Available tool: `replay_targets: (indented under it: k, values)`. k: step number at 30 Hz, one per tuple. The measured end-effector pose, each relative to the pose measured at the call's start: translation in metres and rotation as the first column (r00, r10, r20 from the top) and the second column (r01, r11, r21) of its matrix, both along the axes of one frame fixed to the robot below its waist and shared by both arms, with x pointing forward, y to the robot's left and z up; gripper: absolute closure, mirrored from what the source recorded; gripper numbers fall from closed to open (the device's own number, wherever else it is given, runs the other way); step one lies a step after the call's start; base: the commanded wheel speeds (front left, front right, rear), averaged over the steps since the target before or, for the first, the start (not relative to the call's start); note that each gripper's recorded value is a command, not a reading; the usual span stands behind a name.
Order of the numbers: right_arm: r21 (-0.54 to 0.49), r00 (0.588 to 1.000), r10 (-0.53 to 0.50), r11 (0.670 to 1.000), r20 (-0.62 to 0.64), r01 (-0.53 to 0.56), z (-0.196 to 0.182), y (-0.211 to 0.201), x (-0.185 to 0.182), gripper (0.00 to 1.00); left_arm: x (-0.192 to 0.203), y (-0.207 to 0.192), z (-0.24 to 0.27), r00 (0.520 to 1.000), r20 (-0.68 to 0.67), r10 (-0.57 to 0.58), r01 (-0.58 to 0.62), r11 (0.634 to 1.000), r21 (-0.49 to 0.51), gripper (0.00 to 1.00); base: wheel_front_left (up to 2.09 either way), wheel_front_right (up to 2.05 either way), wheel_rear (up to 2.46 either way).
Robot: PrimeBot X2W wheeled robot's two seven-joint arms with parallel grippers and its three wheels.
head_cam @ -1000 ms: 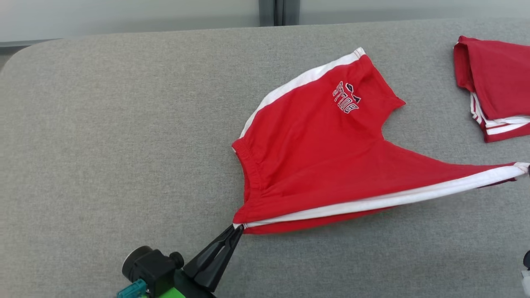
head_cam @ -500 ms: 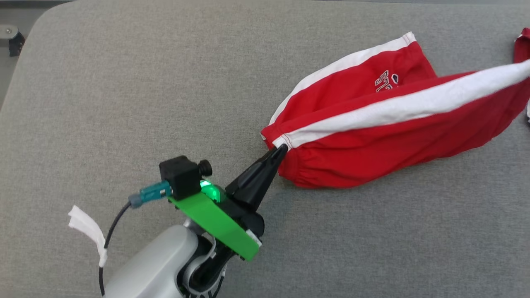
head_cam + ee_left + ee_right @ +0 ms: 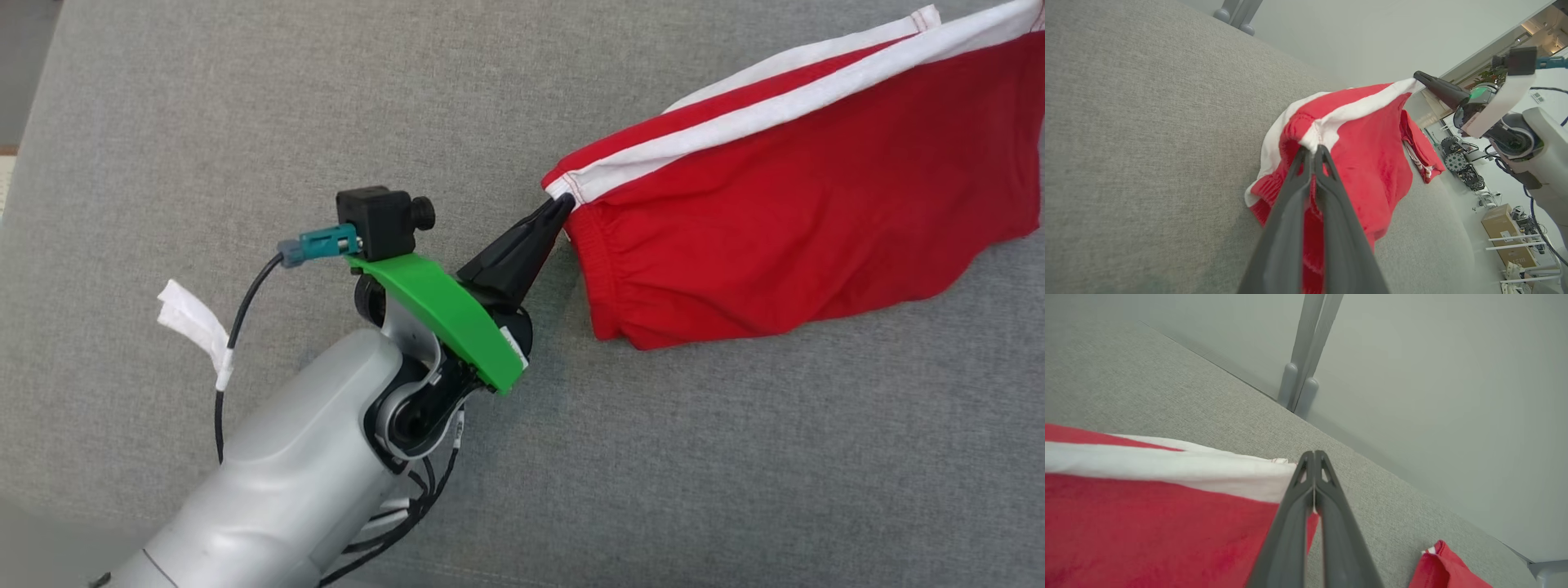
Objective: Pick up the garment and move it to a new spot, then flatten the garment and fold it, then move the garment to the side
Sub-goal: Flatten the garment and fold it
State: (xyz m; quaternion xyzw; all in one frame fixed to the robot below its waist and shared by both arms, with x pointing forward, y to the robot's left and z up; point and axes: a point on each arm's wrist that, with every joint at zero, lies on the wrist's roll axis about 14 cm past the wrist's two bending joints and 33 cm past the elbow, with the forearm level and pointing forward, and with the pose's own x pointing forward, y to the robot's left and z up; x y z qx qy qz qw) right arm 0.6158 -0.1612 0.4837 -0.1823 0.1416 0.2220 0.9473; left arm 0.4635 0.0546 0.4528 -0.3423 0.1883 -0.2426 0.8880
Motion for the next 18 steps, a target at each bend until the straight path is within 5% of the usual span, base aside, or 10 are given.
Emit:
replay_targets:
  k: [5, 7, 9, 10, 11, 12, 18]
  values:
    - [-0.015, 0.999, 0.037, 0.999, -0.030, -0.037, -0.023, 0.018, 0.021, 1.00, 0.010, 0.006, -0.015, 0.999, -0.032, 0.008, -0.007, 1.000, 0.024, 1.00, 0.00, 0.00, 0.00]
    - [0.009, 0.999, 0.050, 0.999, -0.019, -0.050, -0.028, 0.026, 0.027, 1.00, 0.011, 0.008, -0.021, 0.999, -0.040, 0.013, -0.011, 0.999, 0.039, 0.83, 0.00, 0.00, 0.00]
    - [0.038, 0.998, 0.057, 0.998, -0.015, -0.056, -0.032, 0.032, 0.032, 1.00, 0.012, 0.012, -0.026, 0.999, -0.047, 0.023, -0.020, 0.999, 0.049, 0.50, 0.00, 0.00, 0.00]
    - [0.055, 0.998, 0.063, 0.996, -0.009, -0.063, -0.034, 0.036, 0.032, 0.64, 0.012, 0.013, -0.028, 0.998, -0.051, 0.030, -0.027, 0.998, 0.049, 0.12, 0.00, 0.00, 0.00]
    - [0.071, 0.997, 0.070, 0.995, -0.009, -0.069, -0.037, 0.039, 0.031, 0.25, 0.011, 0.013, -0.030, 0.998, -0.054, 0.032, -0.029, 0.998, 0.050, 0.00, 0.00, 0.00, 0.00]
    - [0.075, 0.997, 0.077, 0.994, -0.003, -0.076, -0.038, 0.040, 0.029, 0.00, 0.011, 0.013, -0.030, 0.998, -0.049, 0.030, -0.028, 0.998, 0.051, 0.00, 0.00, 0.00, 0.00]
    - [0.189, 0.994, 0.054, 0.979, 0.096, -0.072, -0.019, 0.035, 0.023, 0.00, 0.011, 0.024, -0.024, 0.998, 0.005, 0.066, -0.066, 0.995, 0.070, 0.00, 0.00, 0.00, 0.00]
